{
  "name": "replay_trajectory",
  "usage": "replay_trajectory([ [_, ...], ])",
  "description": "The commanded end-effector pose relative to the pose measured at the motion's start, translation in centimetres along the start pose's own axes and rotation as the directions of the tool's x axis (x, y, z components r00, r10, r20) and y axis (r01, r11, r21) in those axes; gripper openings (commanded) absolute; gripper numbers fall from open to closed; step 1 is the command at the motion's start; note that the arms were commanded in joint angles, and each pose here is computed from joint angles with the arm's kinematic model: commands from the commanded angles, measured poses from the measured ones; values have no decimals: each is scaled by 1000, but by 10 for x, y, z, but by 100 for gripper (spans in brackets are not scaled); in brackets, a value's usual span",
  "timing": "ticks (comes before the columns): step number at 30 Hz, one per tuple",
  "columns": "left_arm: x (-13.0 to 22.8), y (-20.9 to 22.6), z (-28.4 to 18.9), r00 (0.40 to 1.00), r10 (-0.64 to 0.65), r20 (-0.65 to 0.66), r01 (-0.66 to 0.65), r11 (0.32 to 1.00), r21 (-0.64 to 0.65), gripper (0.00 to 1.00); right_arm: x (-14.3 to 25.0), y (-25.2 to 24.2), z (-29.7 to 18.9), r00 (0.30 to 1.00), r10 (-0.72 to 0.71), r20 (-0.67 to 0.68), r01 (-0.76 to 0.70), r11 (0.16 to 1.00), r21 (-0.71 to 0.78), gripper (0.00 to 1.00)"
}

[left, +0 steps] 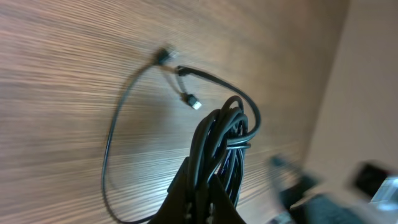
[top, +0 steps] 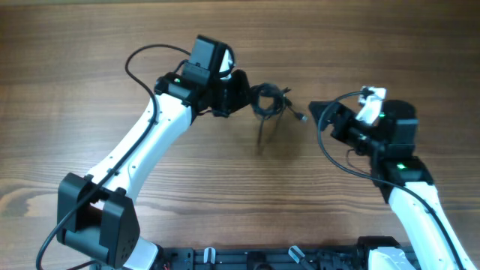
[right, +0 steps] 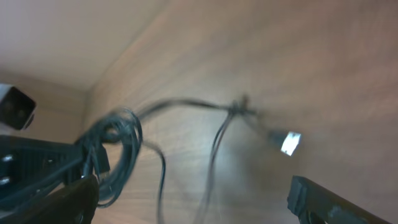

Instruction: Untangle cables

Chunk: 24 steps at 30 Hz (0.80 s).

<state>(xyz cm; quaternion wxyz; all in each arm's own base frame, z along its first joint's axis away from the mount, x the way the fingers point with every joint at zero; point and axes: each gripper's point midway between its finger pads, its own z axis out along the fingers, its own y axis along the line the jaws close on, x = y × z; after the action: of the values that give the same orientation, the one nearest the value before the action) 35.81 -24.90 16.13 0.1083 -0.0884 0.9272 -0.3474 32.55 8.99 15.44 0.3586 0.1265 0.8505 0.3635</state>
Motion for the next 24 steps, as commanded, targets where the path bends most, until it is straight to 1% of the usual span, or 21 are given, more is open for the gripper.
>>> replay_trajectory([
  [1,17,-17,-9,913,405,-44,-399,911,106,4,4,54,-22,903,-427,56,422,850,-315,93],
  [2,26,-26,-11,884,464,-58,-449,876,176,4,6,61,-24,872,-483,79,478,805,-351,88],
  [5,48,-46,-17,818,571,-71,-520,786,335,4,14,68,-26,847,-524,83,508,756,-412,88],
  [7,59,-51,-20,772,632,-68,-563,730,388,4,22,73,-29,829,-553,87,523,709,-473,88],
  [9,65,-50,-19,737,673,-67,-598,695,399,4,27,75,-29,831,-551,75,507,696,-508,88],
  [11,67,-50,-19,731,678,-73,-601,691,402,6,32,76,-29,835,-546,60,488,687,-538,88],
  [12,69,-50,-19,729,680,-74,-601,688,407,7,34,76,-28,831,-553,60,489,674,-554,85],
  [14,72,-53,-21,719,692,-67,-605,670,430,8,41,75,-22,836,-548,29,464,678,-570,76],
  [15,72,-54,-21,718,693,-65,-606,668,431,8,46,74,-19,838,-546,10,450,679,-580,70],
  [16,72,-54,-21,718,693,-65,-606,668,431,8,50,74,-16,838,-545,-6,438,680,-588,66],
  [18,72,-54,-21,718,693,-65,-606,668,431,9,62,74,-8,838,-543,-49,405,681,-610,66],
  [19,72,-54,-21,717,694,-65,-606,668,432,9,66,75,-5,837,-544,-64,395,680,-618,65],
  [20,73,-55,-20,716,695,-66,-607,667,433,9,69,75,-2,834,-547,-71,390,676,-625,56],
  [21,73,-55,-20,715,696,-67,-607,666,434,10,70,75,2,831,-552,-68,395,672,-627,31],
  [22,74,-55,-20,715,696,-67,-607,665,434,12,67,76,5,830,-555,-54,406,668,-624,13],
  [23,74,-55,-20,715,696,-67,-608,666,432,18,62,76,7,841,-538,-54,398,684,-611,4],
  [24,72,-53,-19,716,695,-68,-612,671,419,36,51,75,13,882,-465,-75,346,748,-566,4],
])
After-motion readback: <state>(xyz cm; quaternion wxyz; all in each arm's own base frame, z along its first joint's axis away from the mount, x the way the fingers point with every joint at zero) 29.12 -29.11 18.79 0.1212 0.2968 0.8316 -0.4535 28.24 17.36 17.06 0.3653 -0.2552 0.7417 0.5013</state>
